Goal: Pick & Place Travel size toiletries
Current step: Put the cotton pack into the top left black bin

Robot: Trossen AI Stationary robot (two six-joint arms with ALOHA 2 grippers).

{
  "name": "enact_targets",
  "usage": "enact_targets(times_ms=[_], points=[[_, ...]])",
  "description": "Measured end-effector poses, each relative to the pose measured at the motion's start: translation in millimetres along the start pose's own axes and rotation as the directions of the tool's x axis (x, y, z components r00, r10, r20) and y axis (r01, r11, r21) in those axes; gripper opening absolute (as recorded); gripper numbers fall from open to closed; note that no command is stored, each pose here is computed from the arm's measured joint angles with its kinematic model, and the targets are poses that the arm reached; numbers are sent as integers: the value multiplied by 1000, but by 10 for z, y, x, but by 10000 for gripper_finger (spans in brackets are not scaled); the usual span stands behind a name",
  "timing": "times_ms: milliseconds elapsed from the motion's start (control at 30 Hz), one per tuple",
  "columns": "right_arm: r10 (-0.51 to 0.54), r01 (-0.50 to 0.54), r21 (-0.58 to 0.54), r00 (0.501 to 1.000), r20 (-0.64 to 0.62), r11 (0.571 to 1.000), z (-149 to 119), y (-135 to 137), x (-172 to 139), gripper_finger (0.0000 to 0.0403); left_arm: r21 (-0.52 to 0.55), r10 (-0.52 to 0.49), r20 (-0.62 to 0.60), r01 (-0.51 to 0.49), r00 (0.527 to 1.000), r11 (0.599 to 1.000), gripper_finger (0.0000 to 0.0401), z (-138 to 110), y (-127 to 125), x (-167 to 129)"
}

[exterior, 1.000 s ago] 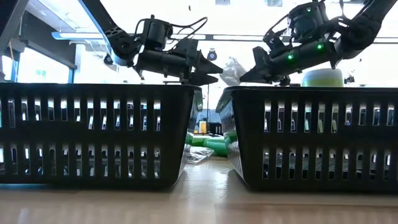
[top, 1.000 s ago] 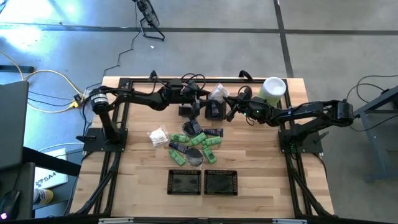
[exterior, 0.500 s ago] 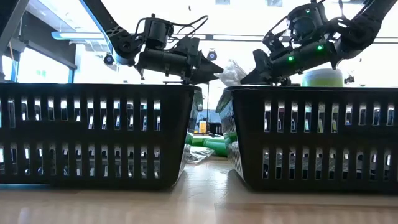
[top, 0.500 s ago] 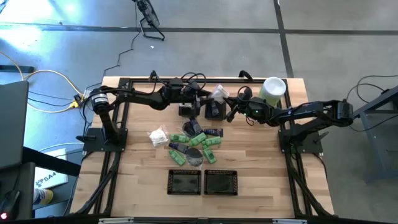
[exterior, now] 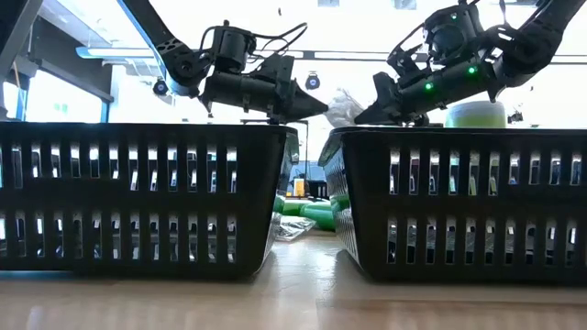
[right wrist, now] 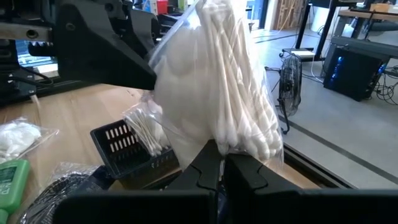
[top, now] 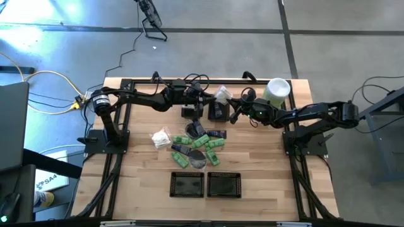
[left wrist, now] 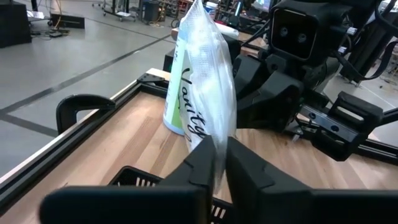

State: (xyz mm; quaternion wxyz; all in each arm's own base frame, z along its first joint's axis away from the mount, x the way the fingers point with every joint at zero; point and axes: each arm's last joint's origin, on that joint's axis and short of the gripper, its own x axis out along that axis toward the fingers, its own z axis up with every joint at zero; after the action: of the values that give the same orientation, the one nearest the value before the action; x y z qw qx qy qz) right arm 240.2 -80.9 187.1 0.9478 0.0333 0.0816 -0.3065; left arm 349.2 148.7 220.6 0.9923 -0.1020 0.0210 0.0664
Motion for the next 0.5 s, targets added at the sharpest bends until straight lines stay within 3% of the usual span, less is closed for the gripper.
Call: enact_targets(times_ms=[100, 300, 500], points=[[13, -13, 0, 1000, -1, 1000, 0, 3, 0, 3, 0, 0, -1, 0, 1000, 1000, 5, -1, 0, 0], [23, -23, 0, 1000, -2, 1000, 0, 6, 0, 13, -3, 2, -9, -2, 1000, 1000, 2, -9, 2, -1], [79, -79, 4, 997, -6, 997, -1, 22, -1, 73, 1, 3, -18, -3, 1000, 1000, 1, -18, 4, -2]])
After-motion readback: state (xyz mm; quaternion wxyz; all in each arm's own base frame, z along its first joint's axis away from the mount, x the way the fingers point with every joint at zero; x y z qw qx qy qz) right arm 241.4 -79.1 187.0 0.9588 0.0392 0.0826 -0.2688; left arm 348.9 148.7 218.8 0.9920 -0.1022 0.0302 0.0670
